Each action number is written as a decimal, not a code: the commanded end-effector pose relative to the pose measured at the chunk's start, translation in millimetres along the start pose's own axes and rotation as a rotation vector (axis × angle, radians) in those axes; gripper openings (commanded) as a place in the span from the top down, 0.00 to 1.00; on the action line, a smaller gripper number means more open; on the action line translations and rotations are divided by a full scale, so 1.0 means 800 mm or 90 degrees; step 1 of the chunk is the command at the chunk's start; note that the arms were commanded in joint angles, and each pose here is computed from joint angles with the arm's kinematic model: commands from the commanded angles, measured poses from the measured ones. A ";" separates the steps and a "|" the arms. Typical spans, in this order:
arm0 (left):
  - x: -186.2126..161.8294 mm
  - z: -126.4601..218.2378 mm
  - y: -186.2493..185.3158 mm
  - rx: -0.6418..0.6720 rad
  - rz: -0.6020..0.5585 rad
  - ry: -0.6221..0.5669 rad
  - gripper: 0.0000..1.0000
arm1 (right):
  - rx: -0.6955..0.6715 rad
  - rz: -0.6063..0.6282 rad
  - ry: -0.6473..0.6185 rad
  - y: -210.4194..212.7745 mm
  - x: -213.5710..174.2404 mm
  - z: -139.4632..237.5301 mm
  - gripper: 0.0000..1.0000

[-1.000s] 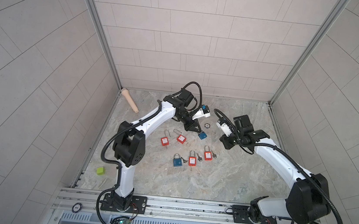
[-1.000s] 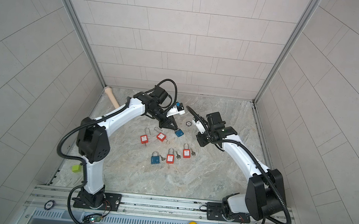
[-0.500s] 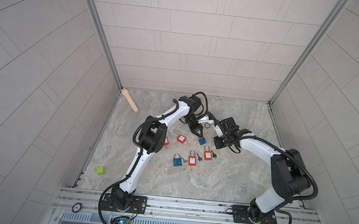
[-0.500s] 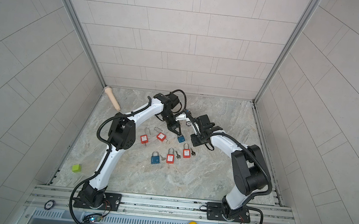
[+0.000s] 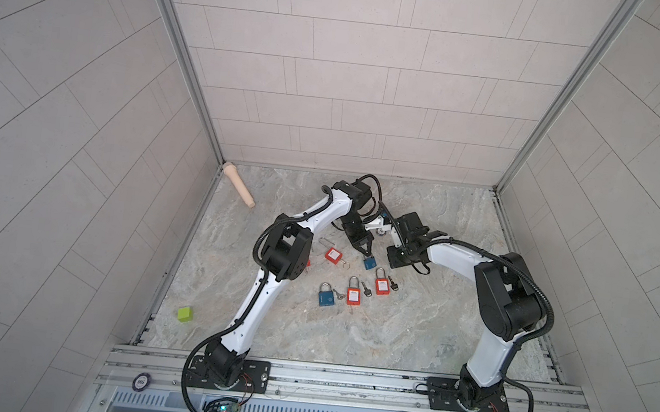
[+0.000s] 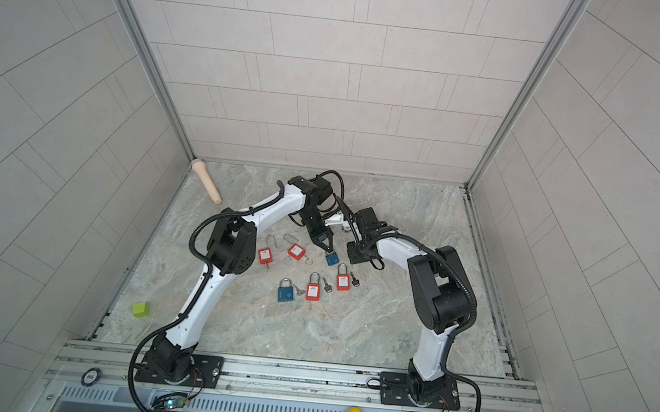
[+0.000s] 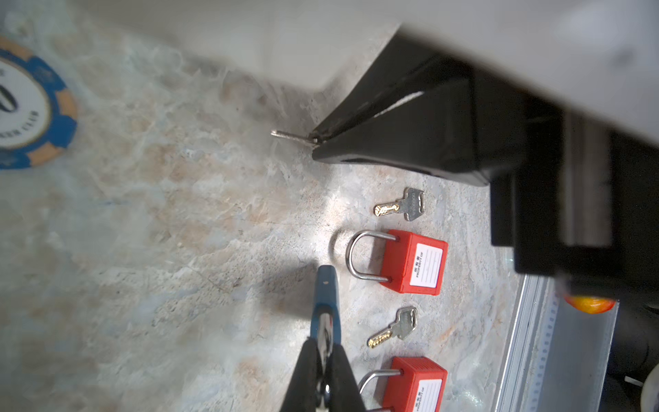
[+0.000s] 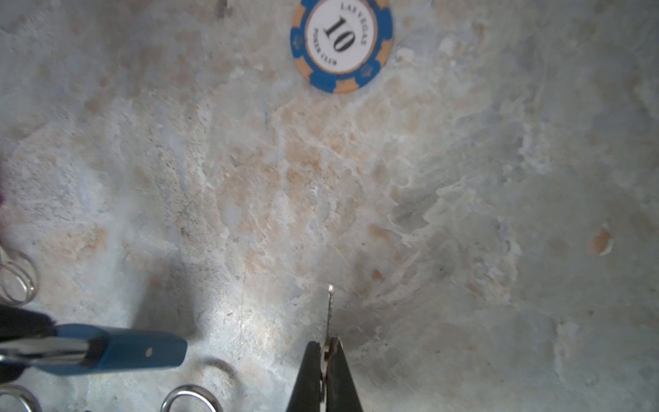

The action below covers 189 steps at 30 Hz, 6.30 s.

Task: Lock with the key

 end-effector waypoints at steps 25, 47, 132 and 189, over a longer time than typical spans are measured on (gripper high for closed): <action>0.068 0.072 -0.019 0.033 -0.012 -0.224 0.52 | -0.008 0.044 -0.103 0.012 0.017 0.093 0.60; -0.092 0.244 -0.132 0.263 0.013 -0.481 0.46 | -0.031 0.068 0.069 0.118 0.028 0.008 0.47; -0.234 0.277 -0.225 0.502 0.162 -0.584 0.34 | 0.082 0.365 0.097 0.230 0.068 -0.034 0.33; -0.180 0.214 -0.220 0.168 -0.244 -0.575 0.37 | 0.384 0.723 -0.173 0.168 0.012 0.275 0.83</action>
Point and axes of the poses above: each gripper's point midway between its finger pads, its own z axis back along the fingers, its own y axis along the line the jaws close on, x = y × z, the point moved 8 cm from there along z, back along the fingers, and after that the axes turned 2 degrees about -z, right-handed, at the moved point
